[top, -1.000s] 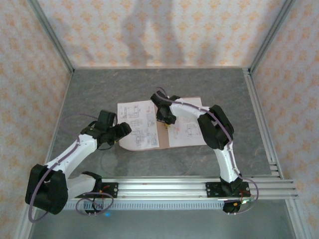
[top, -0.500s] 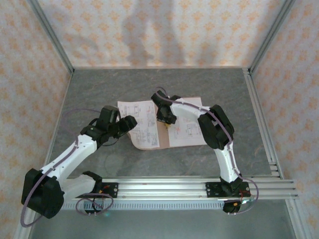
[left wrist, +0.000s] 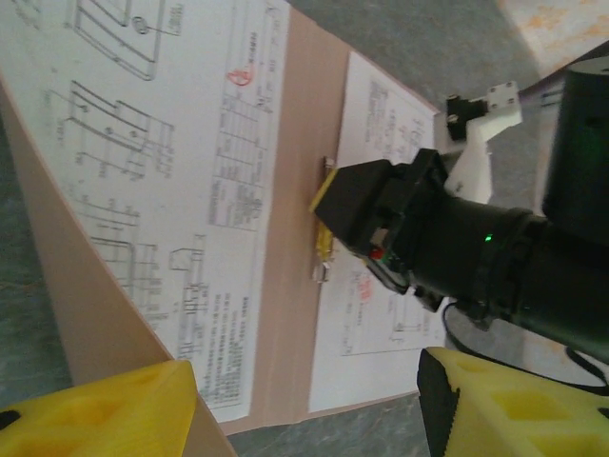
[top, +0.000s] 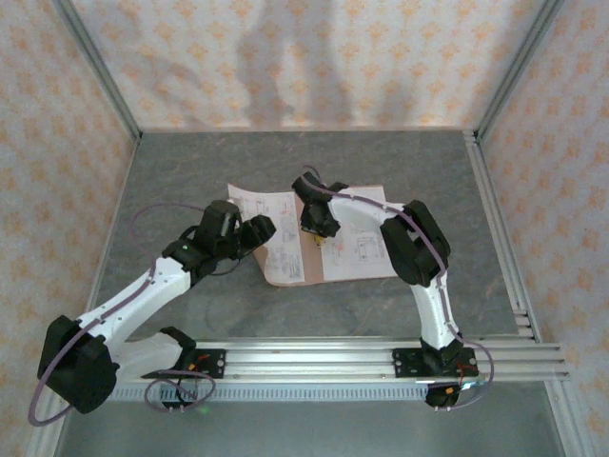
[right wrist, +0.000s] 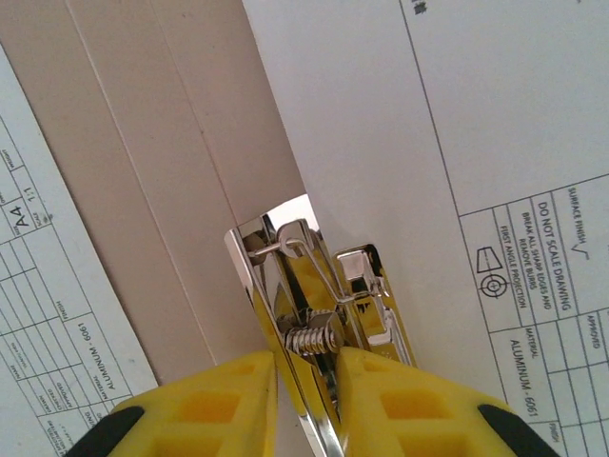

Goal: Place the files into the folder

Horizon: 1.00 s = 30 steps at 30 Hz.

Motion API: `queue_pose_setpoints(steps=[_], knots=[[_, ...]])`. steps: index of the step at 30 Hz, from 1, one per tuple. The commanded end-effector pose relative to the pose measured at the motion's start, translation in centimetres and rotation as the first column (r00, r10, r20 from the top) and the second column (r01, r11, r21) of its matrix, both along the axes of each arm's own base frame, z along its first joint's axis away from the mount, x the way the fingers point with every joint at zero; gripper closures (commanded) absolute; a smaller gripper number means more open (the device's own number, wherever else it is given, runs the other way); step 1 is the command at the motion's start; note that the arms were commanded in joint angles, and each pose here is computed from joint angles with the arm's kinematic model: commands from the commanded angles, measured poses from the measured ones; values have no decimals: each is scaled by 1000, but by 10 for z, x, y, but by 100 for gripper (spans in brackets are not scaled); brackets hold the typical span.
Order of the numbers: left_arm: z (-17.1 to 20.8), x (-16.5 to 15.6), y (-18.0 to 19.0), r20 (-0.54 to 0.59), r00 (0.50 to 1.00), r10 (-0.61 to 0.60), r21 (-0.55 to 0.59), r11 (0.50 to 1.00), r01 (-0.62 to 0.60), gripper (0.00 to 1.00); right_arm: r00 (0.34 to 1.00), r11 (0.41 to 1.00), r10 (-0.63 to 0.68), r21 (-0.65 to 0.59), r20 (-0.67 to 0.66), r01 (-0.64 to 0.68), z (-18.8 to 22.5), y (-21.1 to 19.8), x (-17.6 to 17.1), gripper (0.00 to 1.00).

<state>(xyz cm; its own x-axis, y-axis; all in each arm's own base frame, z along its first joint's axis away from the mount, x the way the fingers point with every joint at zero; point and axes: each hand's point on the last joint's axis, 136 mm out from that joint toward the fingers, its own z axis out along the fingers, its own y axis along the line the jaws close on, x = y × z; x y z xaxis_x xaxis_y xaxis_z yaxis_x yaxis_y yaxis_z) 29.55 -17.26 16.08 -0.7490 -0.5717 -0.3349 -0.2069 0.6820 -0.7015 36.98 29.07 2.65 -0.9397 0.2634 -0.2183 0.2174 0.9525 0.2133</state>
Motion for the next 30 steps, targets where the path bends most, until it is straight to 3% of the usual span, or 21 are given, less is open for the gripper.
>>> queue_pose_setpoints(steps=[1,6,12,21,30], knots=[[3,7,-15,34,999,4,-64,998,-1,36,992,1000,19,20,-128,-16,-28,0,-29,76],[27,18,-36,113,993,-20,-111,993,33,35,990,998,0,66,-140,9,-29,-1,-27,76],[23,24,-71,132,988,-77,-154,983,97,35,989,995,-10,97,-145,25,-29,-2,-26,76],[47,32,-122,258,954,-154,-237,947,217,35,988,978,-38,199,-151,68,-22,-10,-18,76],[36,35,-152,278,938,-206,-256,926,278,36,992,924,-26,375,-123,70,15,-7,-3,76]])
